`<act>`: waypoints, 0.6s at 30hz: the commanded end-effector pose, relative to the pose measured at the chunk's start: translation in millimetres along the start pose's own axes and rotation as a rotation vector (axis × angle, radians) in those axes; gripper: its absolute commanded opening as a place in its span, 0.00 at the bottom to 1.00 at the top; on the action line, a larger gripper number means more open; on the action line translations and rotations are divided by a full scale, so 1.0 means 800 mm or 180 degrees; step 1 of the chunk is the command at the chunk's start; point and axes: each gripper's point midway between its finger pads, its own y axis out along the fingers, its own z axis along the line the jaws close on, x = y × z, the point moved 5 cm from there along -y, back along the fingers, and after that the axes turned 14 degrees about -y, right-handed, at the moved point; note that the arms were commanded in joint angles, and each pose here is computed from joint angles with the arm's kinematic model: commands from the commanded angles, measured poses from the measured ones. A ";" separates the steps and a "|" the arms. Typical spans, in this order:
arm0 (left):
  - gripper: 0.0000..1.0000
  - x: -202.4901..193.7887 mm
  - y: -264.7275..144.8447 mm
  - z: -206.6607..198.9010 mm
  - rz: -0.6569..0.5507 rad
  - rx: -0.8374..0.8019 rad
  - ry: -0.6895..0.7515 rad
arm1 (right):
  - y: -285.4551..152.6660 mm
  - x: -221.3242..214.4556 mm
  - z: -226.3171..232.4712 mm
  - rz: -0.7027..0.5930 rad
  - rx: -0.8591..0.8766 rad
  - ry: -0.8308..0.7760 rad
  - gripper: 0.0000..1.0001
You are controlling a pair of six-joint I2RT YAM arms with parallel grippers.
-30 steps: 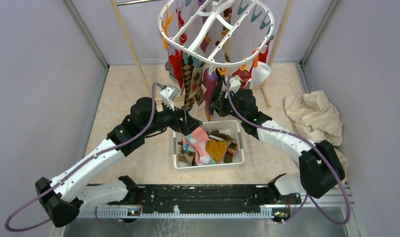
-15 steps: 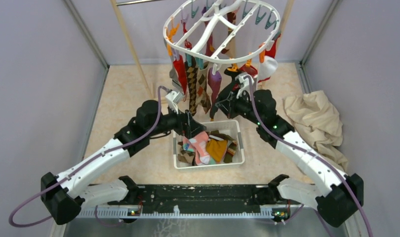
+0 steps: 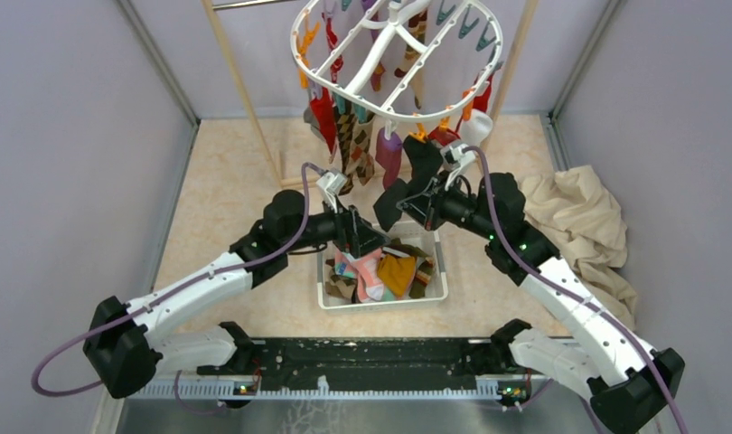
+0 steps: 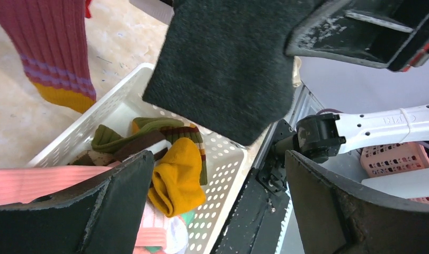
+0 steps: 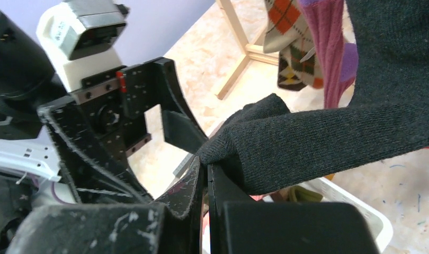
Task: Remove the socks clipped to the hanger
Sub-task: Remove the sock from the hanger.
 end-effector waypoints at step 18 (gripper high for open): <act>0.99 0.023 0.013 -0.030 -0.0416 -0.0592 -0.0263 | -0.018 0.006 0.032 -0.0105 0.0471 0.0113 0.00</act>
